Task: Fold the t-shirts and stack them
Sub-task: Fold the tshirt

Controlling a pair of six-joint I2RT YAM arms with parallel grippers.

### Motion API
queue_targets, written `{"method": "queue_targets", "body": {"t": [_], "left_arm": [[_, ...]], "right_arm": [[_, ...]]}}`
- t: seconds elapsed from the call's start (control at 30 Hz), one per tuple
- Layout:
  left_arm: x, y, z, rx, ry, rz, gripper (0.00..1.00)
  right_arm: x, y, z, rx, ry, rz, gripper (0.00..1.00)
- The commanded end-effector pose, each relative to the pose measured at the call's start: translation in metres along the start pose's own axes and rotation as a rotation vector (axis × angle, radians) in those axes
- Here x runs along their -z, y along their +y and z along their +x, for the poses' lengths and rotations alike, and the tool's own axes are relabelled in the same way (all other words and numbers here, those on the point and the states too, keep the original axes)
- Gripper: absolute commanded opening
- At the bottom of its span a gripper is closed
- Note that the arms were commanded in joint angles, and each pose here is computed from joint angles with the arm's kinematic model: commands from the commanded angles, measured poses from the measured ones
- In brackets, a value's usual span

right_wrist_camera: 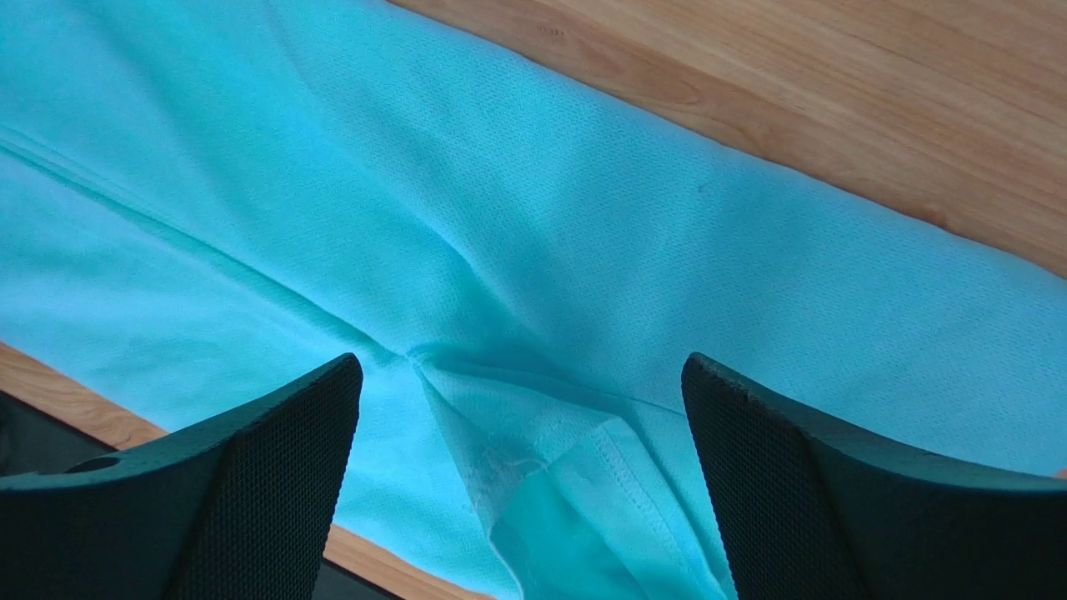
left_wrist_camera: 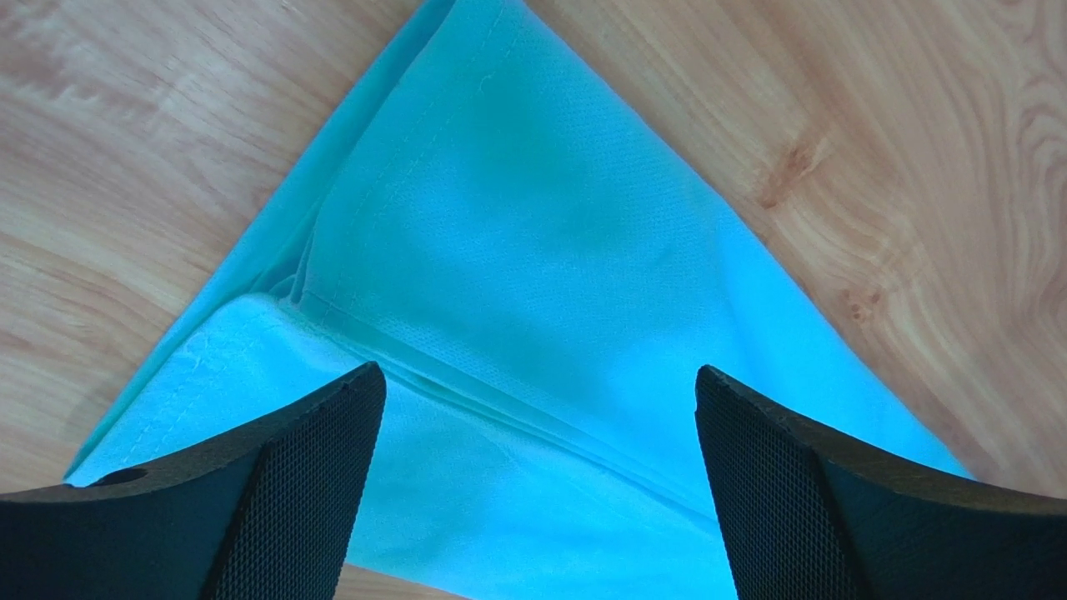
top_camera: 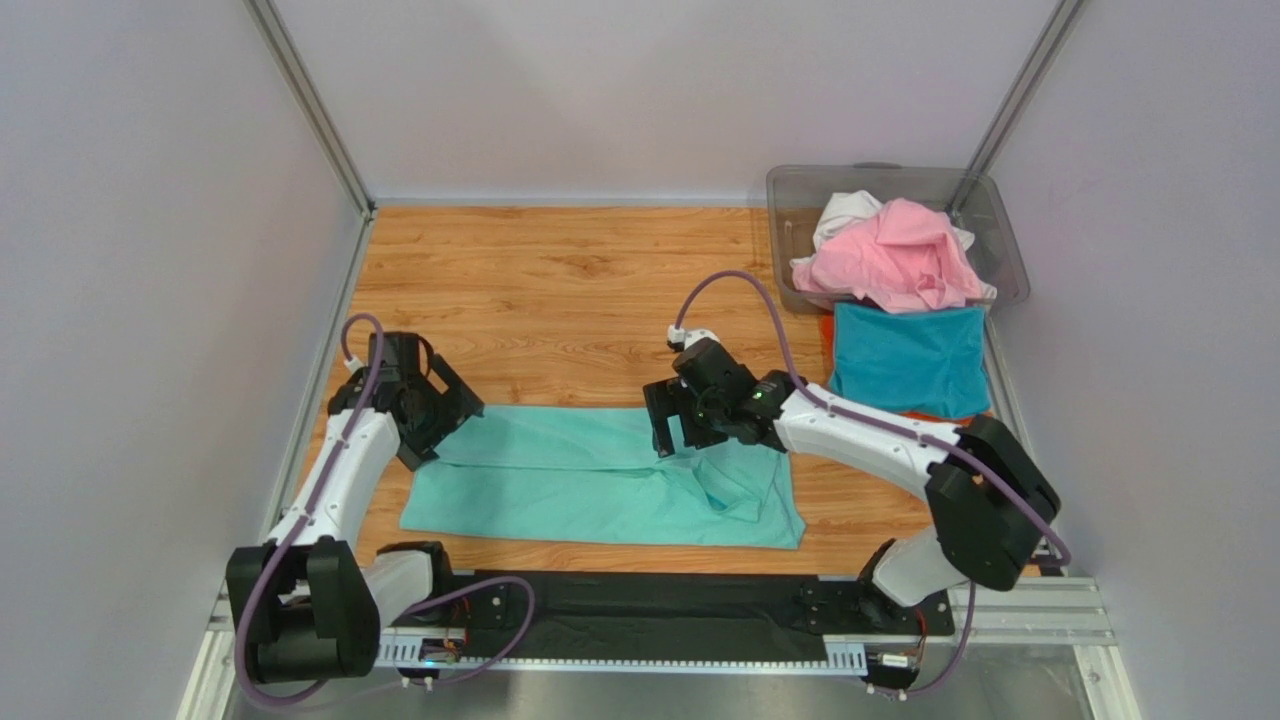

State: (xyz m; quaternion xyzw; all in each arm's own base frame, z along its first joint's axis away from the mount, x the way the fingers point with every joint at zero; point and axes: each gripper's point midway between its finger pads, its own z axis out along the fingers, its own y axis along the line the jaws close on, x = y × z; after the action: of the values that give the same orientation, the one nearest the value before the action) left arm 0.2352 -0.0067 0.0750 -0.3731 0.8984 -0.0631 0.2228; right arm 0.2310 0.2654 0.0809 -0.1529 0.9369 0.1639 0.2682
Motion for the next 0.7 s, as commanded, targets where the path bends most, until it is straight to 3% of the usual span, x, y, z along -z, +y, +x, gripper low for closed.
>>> {"method": "queue_targets", "body": {"t": [0.0, 0.3, 0.67], "left_arm": [[-0.008, -0.012, 0.009, -0.045, 0.014, 0.103, 1.0], [-0.036, 0.008, 0.014, -0.086, 0.048, -0.008, 1.0], [-0.043, 0.017, 0.016, -0.096, 0.04, -0.037, 1.0]], "right_arm": [[-0.01, 0.014, -0.014, 0.011, -0.007, -0.036, 1.0], [-0.018, 0.041, 0.047, -0.079, 0.169, -0.186, 1.0], [0.042, 0.092, 0.087, -0.016, 0.167, -0.212, 1.0]]}}
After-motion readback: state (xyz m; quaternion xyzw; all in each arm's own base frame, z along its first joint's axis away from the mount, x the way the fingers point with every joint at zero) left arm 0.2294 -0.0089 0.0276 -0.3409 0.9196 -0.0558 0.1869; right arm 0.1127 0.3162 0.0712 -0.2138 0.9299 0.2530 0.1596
